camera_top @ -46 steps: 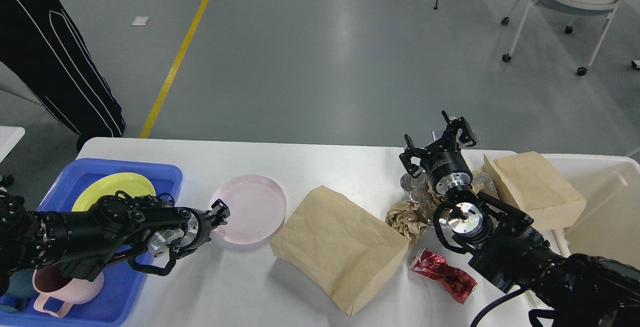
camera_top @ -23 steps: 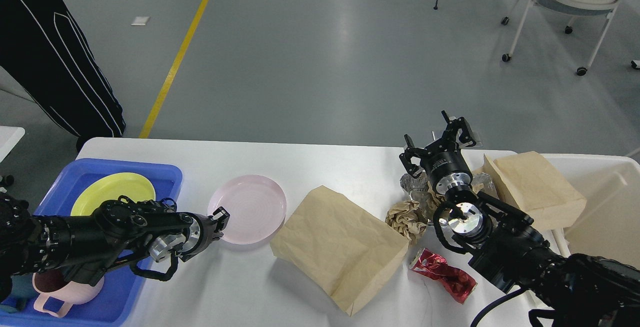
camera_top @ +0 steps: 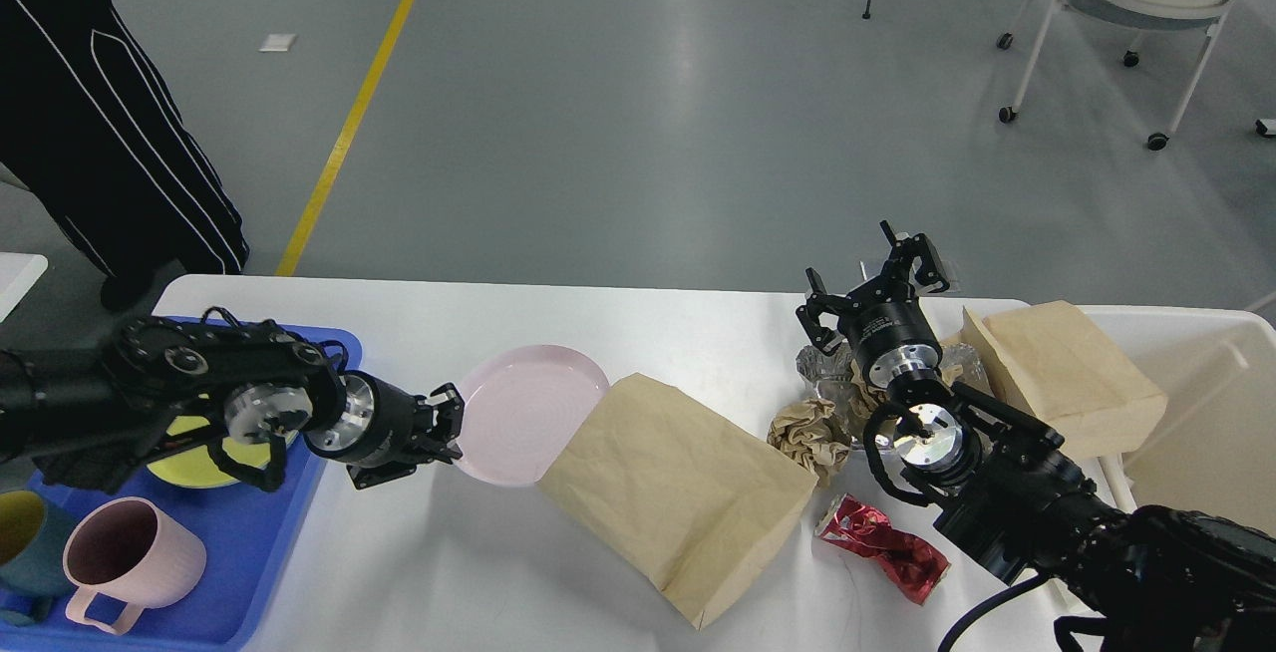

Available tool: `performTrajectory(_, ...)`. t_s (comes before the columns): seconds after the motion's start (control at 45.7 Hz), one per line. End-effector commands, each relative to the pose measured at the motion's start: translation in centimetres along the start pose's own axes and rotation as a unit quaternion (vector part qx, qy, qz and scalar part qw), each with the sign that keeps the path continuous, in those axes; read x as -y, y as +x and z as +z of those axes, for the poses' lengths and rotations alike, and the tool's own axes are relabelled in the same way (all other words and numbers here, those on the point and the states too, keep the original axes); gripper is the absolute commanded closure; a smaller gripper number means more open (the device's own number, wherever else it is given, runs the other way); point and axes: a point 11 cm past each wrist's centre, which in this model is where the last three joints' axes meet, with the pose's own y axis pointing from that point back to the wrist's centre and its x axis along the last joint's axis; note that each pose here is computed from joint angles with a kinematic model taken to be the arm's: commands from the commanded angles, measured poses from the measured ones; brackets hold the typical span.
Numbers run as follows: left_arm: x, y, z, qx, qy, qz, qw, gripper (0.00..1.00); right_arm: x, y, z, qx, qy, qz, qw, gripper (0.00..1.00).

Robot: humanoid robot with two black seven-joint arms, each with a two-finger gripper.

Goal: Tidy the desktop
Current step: 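Lift the pink plate and lower it onto the yellow plate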

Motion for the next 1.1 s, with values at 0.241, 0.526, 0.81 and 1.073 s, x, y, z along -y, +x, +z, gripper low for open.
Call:
performTrajectory(0.241, -22.5, 8.9, 5.0, 0.192, 0.011, -0.016, 0.981, 1.00, 0.0, 0.0, 0.0, 0.000, 0.000, 0.000, 1.000, 0.00)
performTrajectory(0.526, -32.8, 13.5, 6.1, 0.160, 0.003, 0.129, 0.979, 1.00, 0.0, 0.0, 0.0, 0.000, 0.000, 0.000, 1.000, 0.00)
performTrajectory(0.81, -24.3, 15.1, -3.7, 0.089, 0.107, 0.063, 0.988, 1.00, 0.0, 0.0, 0.0, 0.000, 0.000, 0.001, 1.000, 0.00)
performTrajectory(1.073, -18.5, 14.3, -10.4, 0.029, 0.155, 0.020, 0.987, 1.00, 0.0, 0.0, 0.0, 0.000, -0.001, 0.000, 1.000, 0.00)
